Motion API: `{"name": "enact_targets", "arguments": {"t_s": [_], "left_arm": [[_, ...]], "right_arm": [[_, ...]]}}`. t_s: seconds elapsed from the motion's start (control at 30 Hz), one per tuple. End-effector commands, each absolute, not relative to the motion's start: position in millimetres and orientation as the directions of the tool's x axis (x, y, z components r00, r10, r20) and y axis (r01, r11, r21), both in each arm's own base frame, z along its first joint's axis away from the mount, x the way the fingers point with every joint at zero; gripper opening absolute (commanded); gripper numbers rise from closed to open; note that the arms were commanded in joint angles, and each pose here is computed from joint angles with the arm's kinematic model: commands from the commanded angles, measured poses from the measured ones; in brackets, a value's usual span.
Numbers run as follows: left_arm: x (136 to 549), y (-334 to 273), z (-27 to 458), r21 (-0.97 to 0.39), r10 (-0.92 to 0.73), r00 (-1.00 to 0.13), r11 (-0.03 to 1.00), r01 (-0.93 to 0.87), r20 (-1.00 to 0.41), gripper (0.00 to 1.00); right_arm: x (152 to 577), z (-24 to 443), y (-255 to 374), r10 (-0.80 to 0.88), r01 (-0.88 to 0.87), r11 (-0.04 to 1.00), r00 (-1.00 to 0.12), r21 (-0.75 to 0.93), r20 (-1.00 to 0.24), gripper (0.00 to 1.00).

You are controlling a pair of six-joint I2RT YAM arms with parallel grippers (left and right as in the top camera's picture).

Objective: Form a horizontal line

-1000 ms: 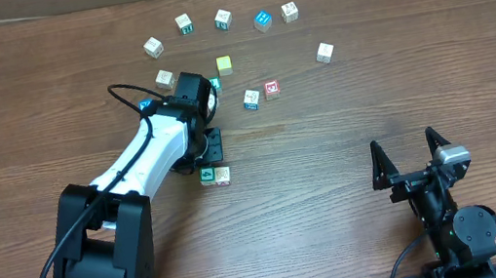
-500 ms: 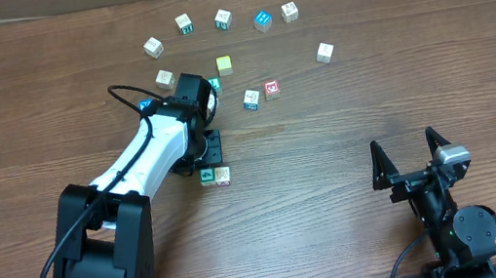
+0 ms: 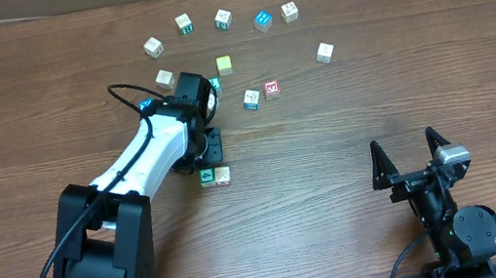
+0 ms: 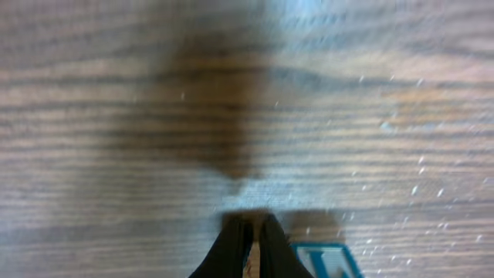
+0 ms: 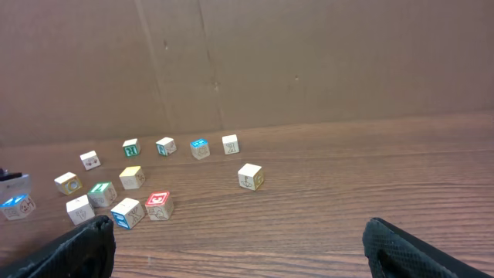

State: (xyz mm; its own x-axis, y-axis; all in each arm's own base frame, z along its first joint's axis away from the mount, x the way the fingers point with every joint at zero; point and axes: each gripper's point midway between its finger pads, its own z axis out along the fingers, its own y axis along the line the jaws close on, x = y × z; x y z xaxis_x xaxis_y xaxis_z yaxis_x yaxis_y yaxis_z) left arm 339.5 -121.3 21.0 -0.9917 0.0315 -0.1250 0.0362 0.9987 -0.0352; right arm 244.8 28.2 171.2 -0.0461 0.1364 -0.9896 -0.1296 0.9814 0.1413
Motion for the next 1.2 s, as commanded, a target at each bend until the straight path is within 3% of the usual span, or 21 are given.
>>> {"name": "enact_targets", "arguments": {"t_s": [0.0,0.2,1.17], "left_arm": [[346,-121,14,-0.024,0.022,-0.989,0.999,0.025,-0.144,0.04],[365,-130,26,-0.056,0.020,-0.979,0.998,0.032,-0.205,0.04],[364,-188,49,-0.117,0.104,-0.963,0.984,0.136,-0.249,0.04]], "right_arm": [[245,170,29,0.129,-0.135,0.982,-0.039,0.133,-0.991,1.00],[245,170,29,0.129,-0.135,0.982,-0.039,0.133,-0.991,1.00],[245,170,29,0.129,-0.135,0.982,-0.039,0.133,-0.991,1.00]]}}
